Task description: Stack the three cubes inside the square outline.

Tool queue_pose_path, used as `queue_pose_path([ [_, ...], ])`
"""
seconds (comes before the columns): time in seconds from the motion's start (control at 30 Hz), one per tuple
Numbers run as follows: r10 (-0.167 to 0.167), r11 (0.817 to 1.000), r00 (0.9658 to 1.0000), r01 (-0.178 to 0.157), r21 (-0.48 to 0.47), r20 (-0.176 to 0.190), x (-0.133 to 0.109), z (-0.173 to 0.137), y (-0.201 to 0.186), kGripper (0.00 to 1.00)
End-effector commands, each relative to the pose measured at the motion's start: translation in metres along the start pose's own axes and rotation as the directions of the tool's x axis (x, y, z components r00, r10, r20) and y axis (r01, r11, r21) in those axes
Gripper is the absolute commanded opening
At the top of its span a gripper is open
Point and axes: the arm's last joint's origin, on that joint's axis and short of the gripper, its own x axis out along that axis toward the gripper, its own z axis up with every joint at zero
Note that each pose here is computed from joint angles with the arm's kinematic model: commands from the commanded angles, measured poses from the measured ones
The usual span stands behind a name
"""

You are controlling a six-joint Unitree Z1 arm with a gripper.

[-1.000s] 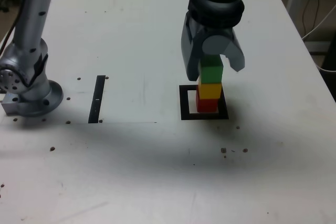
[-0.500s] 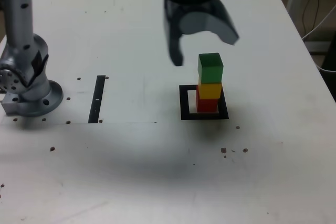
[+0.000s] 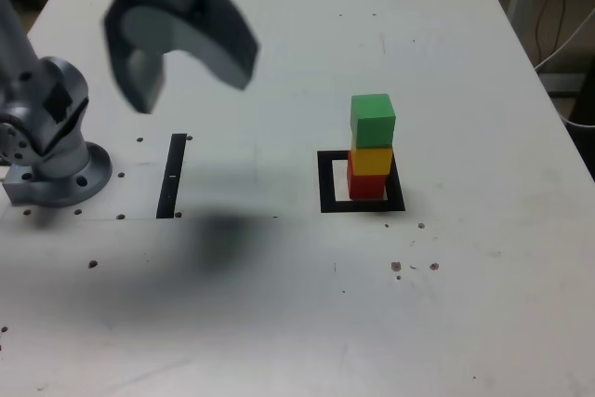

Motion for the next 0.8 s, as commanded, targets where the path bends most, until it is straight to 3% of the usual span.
queue_pose_path([
  [0.0,-0.001,1.0,0.9995,0.001,0.0,-0.033,0.017,-0.008,0.001,0.99],
  [0.13,0.008,1.0,0.9969,-0.008,-0.001,-0.079,0.042,-0.021,0.004,0.99],
  [0.37,0.022,1.0,0.985,-0.024,-0.005,-0.171,0.075,-0.035,0.006,0.99],
  [0.63,0.027,1.0,0.9732,-0.029,-0.006,-0.228,0.092,-0.041,0.007,0.99],
  [0.7,0.031,0.999,0.972,-0.033,-0.005,-0.233,0.096,-0.041,0.007,0.99],
  [0.77,0.04,0.999,0.9742,-0.042,-0.002,-0.222,0.098,-0.04,0.008,0.99],
])
